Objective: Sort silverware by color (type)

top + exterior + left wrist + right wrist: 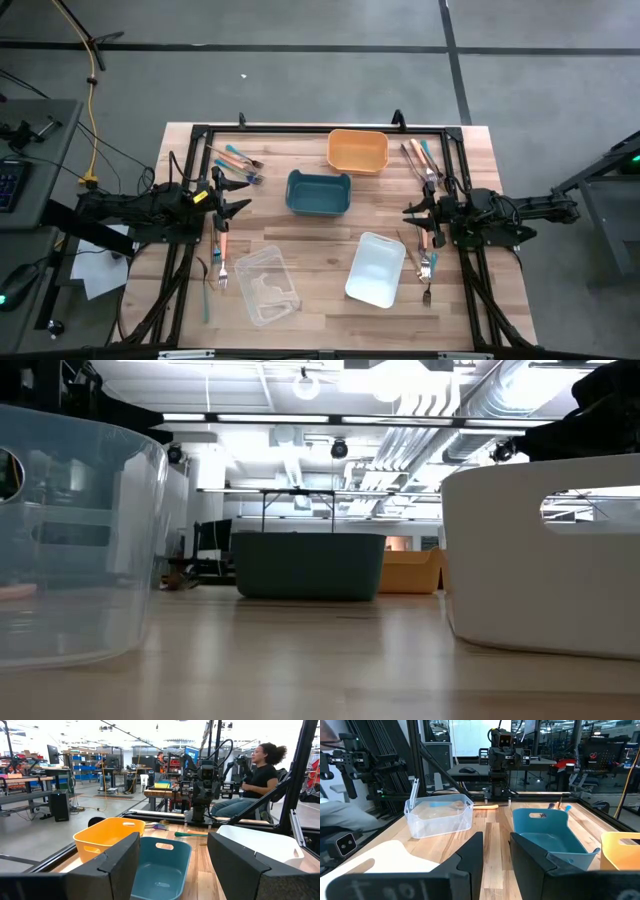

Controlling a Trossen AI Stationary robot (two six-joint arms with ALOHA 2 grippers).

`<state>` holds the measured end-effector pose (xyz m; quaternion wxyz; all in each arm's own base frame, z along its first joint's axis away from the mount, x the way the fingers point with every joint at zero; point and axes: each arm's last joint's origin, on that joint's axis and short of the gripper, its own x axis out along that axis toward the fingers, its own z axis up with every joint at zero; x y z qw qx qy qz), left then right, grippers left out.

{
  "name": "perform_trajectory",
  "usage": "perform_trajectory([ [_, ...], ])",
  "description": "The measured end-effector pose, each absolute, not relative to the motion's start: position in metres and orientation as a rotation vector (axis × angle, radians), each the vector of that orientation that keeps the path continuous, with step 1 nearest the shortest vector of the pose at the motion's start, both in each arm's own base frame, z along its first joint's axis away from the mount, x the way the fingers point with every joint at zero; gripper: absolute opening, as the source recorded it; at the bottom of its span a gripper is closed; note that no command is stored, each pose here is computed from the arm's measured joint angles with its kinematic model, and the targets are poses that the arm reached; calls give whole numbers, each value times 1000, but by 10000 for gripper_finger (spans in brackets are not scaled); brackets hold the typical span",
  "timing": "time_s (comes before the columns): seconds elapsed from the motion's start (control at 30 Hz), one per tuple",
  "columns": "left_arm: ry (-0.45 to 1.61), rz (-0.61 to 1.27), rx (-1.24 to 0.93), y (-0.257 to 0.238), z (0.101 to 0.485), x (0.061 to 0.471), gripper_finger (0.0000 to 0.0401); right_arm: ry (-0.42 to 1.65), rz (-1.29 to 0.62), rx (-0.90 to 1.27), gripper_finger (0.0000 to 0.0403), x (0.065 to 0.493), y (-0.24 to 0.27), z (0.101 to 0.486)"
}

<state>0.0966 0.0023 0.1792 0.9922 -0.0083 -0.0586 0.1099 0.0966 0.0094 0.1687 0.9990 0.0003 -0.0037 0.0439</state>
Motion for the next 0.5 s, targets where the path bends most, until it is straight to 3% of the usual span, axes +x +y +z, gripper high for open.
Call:
perform_trajectory([
  [0.5, -117, 220, -16, 2, 179, 97, 224, -7, 93, 0, 91, 97, 10, 169],
])
